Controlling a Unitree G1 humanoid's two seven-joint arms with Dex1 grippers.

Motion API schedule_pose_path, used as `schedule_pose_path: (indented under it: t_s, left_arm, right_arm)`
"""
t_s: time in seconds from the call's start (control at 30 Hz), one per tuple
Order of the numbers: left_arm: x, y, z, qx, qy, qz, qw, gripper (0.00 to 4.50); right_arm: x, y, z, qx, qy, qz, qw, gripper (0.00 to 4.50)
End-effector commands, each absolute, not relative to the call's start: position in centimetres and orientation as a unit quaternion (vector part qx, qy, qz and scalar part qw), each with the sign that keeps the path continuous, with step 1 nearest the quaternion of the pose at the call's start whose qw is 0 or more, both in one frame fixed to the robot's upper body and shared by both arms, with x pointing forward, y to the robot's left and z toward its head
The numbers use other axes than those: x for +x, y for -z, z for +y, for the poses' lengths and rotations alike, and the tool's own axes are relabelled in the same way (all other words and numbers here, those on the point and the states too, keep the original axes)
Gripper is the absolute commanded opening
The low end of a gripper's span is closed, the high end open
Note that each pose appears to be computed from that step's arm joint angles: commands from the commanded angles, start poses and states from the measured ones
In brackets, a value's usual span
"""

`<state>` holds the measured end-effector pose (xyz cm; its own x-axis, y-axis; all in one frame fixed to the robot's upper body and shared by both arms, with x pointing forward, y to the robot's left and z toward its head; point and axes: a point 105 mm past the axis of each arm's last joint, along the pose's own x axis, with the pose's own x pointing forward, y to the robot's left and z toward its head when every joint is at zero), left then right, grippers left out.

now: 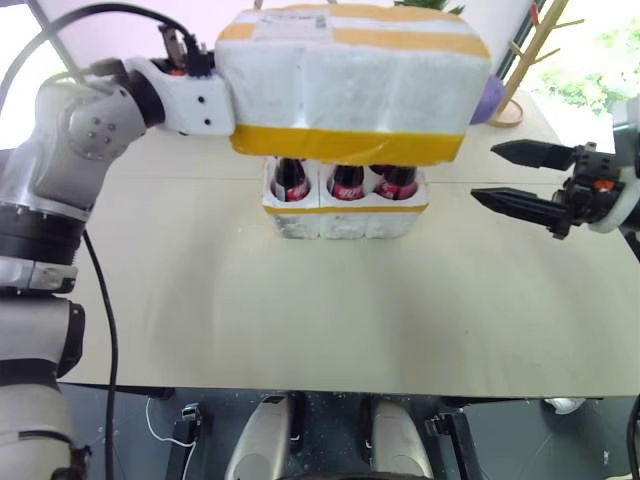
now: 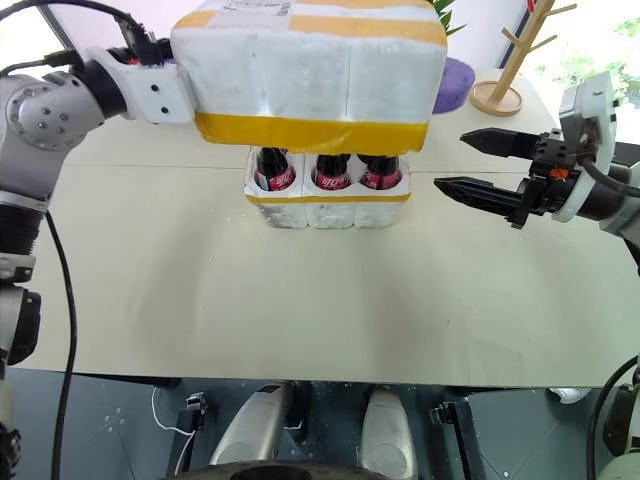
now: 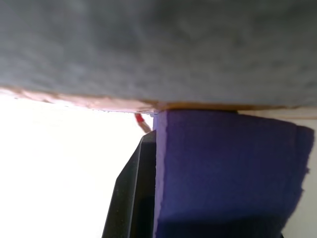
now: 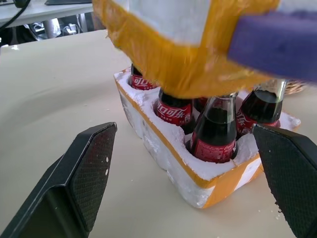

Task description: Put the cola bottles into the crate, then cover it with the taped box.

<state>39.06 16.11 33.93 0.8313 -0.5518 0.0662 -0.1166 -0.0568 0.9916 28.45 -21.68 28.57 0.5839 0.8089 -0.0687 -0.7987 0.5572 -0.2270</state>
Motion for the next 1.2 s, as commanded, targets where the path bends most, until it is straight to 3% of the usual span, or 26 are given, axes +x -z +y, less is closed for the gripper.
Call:
schedule_pose_path:
  t_s: [0.03,0.3,0.57,0.73,0.9,1.07,1.2]
  left_arm:
    - [39.0,-34.4,15.8,0.746,0.132,-0.238,0.608,0.72]
    - [38.1,-32.7,14.1,0.743,0.142,-0.235,0.611,0.72]
    - [38.8,-31.8,15.2,0.74,0.119,-0.205,0.629,0.72]
    - [37.8,-31.0,15.2,0.771,0.119,-0.207,0.591,0.72]
    - [36.9,-27.5,14.5,0.765,0.16,-0.196,0.593,0.72]
    - [37.5,-27.9,15.2,0.772,0.143,-0.199,0.586,0.72]
    - [37.9,-28.3,15.9,0.778,0.133,-0.202,0.58,2.27]
  right_arm:
    - [27.7,-29.9,-21.4,-0.123,-0.454,-0.052,0.881,4.5]
    - [27.8,-30.0,-21.4,-0.113,-0.447,-0.058,0.885,4.5]
    - [28.1,-29.7,-21.3,-0.107,-0.45,-0.057,0.885,4.5]
    - [28.2,-29.5,-21.5,-0.1,-0.449,-0.061,0.886,4.5]
    - [28.3,-29.2,-21.5,-0.095,-0.45,-0.063,0.886,4.5]
    - [28.4,-28.8,-21.5,-0.1,-0.451,-0.059,0.885,4.5]
    - [28.4,-28.8,-22.0,-0.104,-0.447,-0.057,0.887,4.5]
